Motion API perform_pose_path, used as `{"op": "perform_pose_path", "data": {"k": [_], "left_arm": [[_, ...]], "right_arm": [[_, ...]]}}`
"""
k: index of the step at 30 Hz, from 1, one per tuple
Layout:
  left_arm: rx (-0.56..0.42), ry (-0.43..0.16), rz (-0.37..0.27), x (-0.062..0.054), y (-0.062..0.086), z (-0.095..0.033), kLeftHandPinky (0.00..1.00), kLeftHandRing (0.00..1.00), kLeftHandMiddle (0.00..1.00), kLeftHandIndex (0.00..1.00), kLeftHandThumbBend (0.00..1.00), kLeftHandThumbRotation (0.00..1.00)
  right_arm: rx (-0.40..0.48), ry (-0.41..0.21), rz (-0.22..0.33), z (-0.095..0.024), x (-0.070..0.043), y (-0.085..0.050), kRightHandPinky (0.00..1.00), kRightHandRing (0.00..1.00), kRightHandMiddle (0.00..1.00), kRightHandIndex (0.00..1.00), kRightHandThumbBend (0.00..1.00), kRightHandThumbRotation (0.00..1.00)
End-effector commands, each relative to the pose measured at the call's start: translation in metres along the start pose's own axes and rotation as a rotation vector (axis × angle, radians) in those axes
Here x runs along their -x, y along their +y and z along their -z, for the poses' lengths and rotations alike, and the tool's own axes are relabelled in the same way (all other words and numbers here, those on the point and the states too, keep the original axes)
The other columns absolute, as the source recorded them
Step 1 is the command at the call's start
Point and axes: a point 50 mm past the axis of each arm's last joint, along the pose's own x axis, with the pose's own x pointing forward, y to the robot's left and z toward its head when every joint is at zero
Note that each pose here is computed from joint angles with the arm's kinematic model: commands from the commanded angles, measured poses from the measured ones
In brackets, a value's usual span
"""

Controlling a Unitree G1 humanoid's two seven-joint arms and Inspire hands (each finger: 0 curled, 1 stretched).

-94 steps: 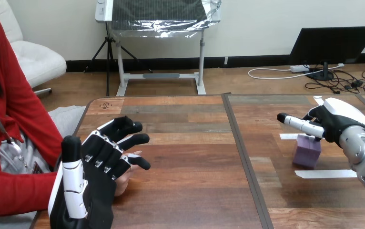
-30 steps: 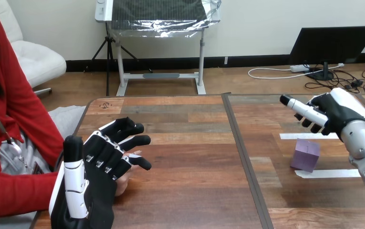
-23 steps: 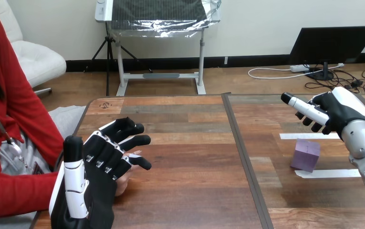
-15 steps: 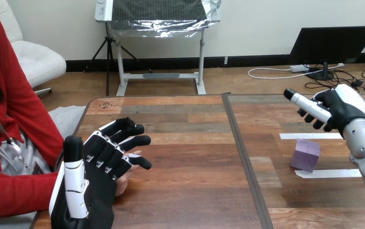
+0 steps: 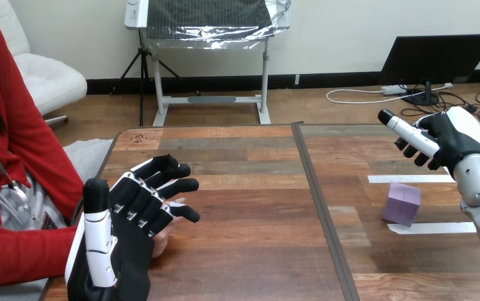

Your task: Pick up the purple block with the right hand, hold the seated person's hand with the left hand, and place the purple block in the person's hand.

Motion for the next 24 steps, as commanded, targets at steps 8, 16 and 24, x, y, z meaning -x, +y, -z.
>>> {"op": "perform_pose_path", "data": {"k": [8, 16, 24], "left_arm": [[0.018, -0.097, 0.015, -0.011, -0.010, -0.011, 0.46, 0.67, 0.68, 0.66, 0.66, 0.98], [0.018, -0.097, 0.018, -0.011, -0.010, -0.011, 0.47, 0.67, 0.68, 0.66, 0.66, 0.98], [0.014, -0.099, 0.021, -0.011, -0.010, -0.012, 0.47, 0.67, 0.68, 0.66, 0.66, 0.98]], "right_arm": [[0.025, -0.070, -0.036, -0.024, -0.006, -0.014, 0.52, 0.64, 0.68, 0.67, 0.84, 1.00], [0.076, -0.042, -0.115, -0.019, -0.005, -0.011, 0.60, 0.75, 0.78, 0.78, 0.97, 0.95], [0.122, -0.017, -0.153, -0.015, -0.005, -0.008, 0.68, 0.80, 0.83, 0.83, 1.00, 0.87]]}}
